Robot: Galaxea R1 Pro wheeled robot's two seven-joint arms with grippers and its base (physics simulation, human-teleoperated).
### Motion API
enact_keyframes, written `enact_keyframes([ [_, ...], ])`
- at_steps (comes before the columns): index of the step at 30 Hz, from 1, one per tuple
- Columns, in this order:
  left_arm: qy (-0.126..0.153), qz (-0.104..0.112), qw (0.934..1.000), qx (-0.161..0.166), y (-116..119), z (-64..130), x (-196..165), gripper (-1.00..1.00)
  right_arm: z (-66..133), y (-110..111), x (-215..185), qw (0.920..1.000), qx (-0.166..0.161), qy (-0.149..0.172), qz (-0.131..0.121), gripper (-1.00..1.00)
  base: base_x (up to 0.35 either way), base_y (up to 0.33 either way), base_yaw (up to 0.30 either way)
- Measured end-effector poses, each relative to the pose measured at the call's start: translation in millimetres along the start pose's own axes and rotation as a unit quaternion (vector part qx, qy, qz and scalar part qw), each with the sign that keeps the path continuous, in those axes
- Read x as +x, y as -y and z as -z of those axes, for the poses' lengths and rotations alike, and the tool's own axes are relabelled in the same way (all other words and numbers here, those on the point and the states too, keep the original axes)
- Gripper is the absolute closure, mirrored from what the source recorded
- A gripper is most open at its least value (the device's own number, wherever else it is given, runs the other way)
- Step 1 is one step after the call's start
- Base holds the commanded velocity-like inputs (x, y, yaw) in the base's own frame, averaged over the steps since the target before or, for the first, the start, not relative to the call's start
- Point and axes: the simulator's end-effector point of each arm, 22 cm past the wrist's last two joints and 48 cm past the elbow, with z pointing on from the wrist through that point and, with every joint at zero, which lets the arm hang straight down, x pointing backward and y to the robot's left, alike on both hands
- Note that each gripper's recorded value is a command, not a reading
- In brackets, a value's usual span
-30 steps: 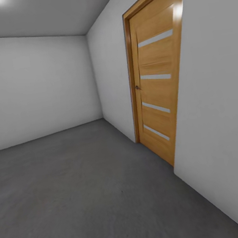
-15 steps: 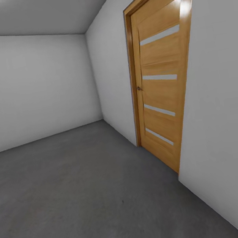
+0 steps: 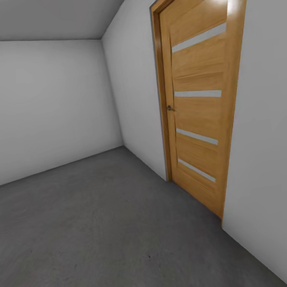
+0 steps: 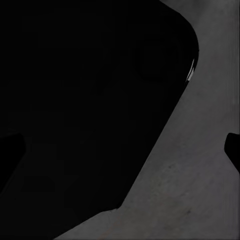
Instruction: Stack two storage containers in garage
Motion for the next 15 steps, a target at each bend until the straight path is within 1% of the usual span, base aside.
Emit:
enact_keyframes([
  [15, 0.000, 0.000, 1.0000, 0.000, -0.1, 0.0, 0.0, -1.00, 0.0, 0.1, 0.1, 1.0000, 0.000, 0.000, 0.001, -1.00, 0.325, 0.000, 0.000],
])
